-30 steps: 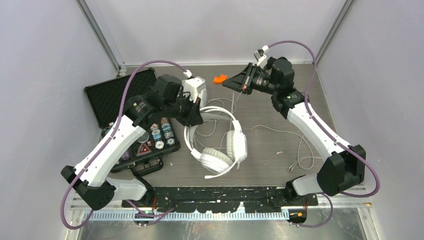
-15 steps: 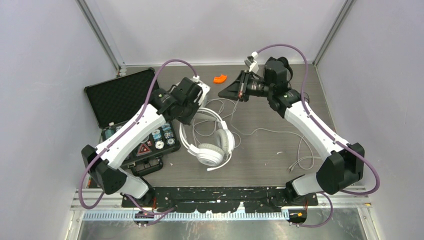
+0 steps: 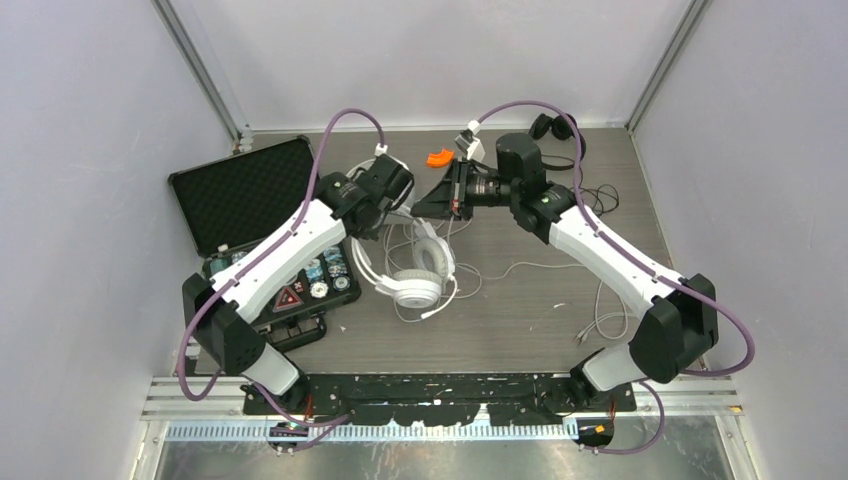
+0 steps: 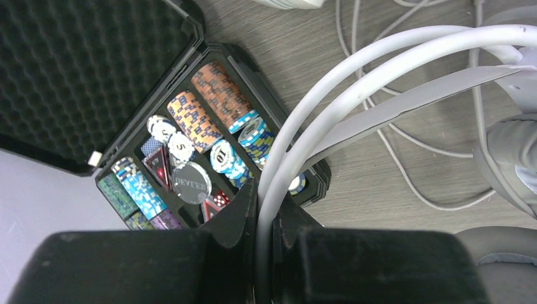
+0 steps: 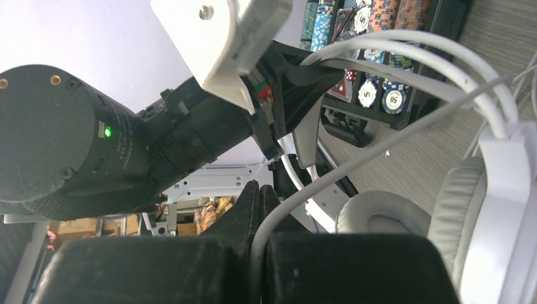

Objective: Wrap the headphones
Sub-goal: Wrap the headphones cable around the headphones.

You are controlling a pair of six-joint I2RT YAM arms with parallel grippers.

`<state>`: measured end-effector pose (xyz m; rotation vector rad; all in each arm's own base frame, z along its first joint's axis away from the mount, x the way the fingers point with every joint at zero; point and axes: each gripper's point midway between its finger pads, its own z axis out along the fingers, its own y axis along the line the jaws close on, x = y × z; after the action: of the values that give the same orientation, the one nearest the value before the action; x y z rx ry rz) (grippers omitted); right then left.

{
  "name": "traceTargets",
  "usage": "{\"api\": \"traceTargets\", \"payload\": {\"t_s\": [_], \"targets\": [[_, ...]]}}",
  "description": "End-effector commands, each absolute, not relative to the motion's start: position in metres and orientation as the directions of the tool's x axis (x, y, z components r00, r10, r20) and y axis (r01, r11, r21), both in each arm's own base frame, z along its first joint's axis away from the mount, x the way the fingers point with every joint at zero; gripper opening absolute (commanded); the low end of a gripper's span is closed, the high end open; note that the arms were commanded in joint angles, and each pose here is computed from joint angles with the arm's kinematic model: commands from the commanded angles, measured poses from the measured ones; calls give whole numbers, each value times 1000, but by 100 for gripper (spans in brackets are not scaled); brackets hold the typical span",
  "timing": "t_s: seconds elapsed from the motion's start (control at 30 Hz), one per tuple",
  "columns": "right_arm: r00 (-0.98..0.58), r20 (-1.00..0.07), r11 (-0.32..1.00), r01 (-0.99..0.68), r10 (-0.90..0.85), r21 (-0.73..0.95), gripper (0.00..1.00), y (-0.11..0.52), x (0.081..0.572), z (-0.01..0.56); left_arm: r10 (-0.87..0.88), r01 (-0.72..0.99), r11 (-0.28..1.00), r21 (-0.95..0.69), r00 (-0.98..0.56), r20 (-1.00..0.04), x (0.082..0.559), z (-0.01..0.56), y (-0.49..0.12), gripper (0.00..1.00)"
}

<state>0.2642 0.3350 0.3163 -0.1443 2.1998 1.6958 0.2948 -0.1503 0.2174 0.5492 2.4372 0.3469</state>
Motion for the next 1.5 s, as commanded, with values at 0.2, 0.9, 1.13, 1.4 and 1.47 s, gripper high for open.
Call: {"api": "traceTargets", "payload": {"t_s": [0.2,0.9,1.13,1.4,1.47], "targets": [[-901,-405,159,-382,154,910,3,357,259,368,144,-38,974,223,-656,-741,335,258,-125,0],[-884,-441,185,-413,155,892,3,386,254,370,-19,-203,971,123,-585,-810,366,269,-103,0],[-879,-457,239,-419,135,876,7,406,248,350,-192,-242,968,-62,-563,-804,372,271,-113,0],[-774,-624,407,-538,109,738,7,401,240,334,-389,-259,919,-297,-486,-783,380,285,-127,0],[-727,-679,446,-576,104,685,7,399,241,328,-440,-261,897,-357,-464,-769,381,291,-130,0]]}}
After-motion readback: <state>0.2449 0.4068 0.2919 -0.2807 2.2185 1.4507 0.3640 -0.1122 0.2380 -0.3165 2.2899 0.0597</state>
